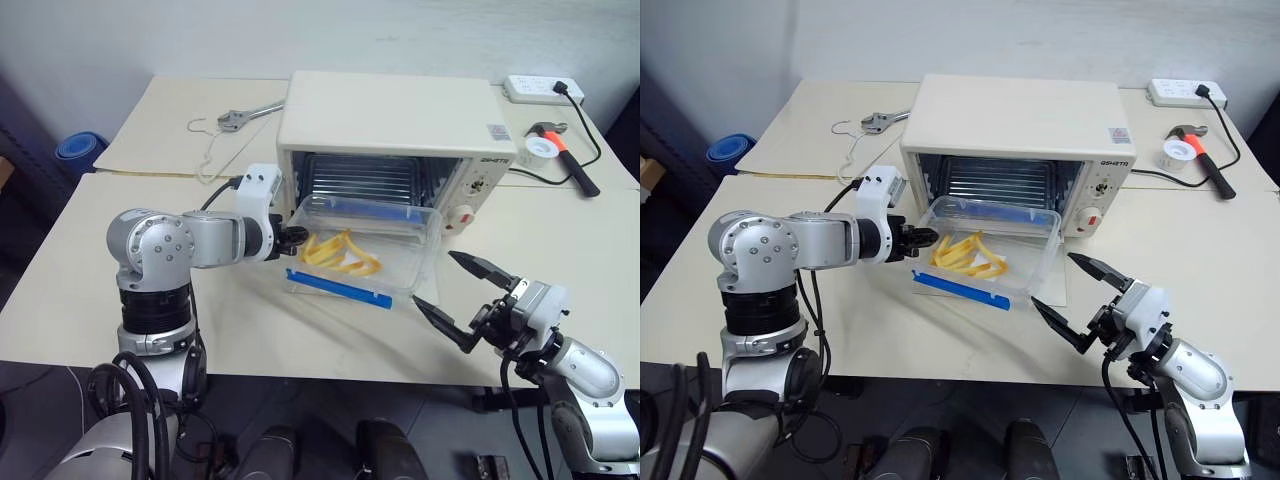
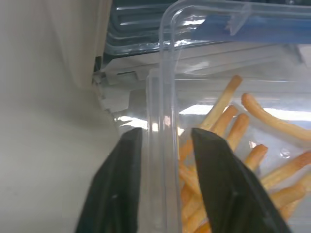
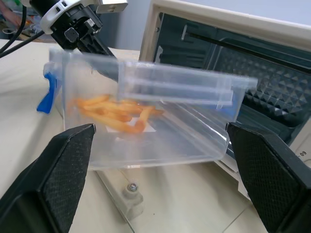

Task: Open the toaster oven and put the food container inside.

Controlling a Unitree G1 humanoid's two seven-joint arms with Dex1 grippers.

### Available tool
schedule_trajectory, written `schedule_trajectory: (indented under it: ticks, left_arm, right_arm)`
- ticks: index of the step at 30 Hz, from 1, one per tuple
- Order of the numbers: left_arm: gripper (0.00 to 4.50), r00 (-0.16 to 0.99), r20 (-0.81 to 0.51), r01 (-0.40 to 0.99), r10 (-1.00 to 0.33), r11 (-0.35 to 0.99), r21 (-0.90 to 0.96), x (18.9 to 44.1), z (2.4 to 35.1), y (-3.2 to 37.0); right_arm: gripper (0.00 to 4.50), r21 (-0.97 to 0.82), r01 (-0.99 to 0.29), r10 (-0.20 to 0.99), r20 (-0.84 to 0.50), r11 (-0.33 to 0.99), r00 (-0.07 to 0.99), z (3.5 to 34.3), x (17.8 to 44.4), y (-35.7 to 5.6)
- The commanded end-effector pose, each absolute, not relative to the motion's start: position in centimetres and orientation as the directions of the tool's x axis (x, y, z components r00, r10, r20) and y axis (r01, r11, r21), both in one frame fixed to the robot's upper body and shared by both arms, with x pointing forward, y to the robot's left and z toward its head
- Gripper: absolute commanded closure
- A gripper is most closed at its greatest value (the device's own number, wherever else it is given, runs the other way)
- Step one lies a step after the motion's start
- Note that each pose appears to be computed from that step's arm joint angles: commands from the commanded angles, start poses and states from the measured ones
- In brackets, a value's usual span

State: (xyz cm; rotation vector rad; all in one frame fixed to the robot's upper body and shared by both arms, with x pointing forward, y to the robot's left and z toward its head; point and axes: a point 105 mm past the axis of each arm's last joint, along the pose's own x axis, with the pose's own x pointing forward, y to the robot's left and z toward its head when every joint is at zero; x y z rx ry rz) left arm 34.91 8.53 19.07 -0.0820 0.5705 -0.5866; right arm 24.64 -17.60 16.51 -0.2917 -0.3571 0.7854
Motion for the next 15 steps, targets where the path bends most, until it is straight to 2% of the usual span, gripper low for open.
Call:
schedule_trajectory:
  ticks: [1, 6, 8, 11, 14, 15]
  left_arm:
    - [1.56, 0.728, -0.360, 0.536, -0.583, 0.812, -0.232, 35.2, 21.4, 8.4]
    - [0.03, 0.736, -0.236, 0.578, -0.635, 0.770, -0.269, 35.5, 23.2, 10.1]
    - [0.03, 0.722, -0.212, 0.611, -0.659, 0.750, -0.253, 35.4, 23.4, 11.1]
    - [0.03, 0.616, -0.159, 0.745, -0.772, 0.636, -0.203, 33.7, 24.2, 11.8]
    - [0.03, 0.525, -0.182, 0.832, -0.831, 0.547, -0.097, 31.9, 23.3, 14.3]
    - [0.00, 0.501, -0.186, 0.857, -0.845, 0.514, -0.027, 31.5, 22.9, 15.2]
  right_arm:
    - [0.00, -0.412, -0.605, 0.721, 0.235, 0.681, 0.652, 17.9, 24.1, -17.9]
    - [0.00, -0.416, -0.589, 0.705, 0.224, 0.693, 0.673, 18.0, 24.0, -18.5]
    - [0.00, -0.422, -0.582, 0.698, 0.203, 0.696, 0.687, 18.0, 24.0, -19.0]
    - [0.00, -0.405, -0.595, 0.698, 0.176, 0.694, 0.694, 18.2, 23.7, -19.9]
    - [0.00, -0.275, -0.695, 0.743, 0.137, 0.664, 0.655, 18.2, 22.8, -19.7]
    - [0.18, -0.235, -0.744, 0.775, 0.072, 0.625, 0.628, 17.5, 22.2, -19.4]
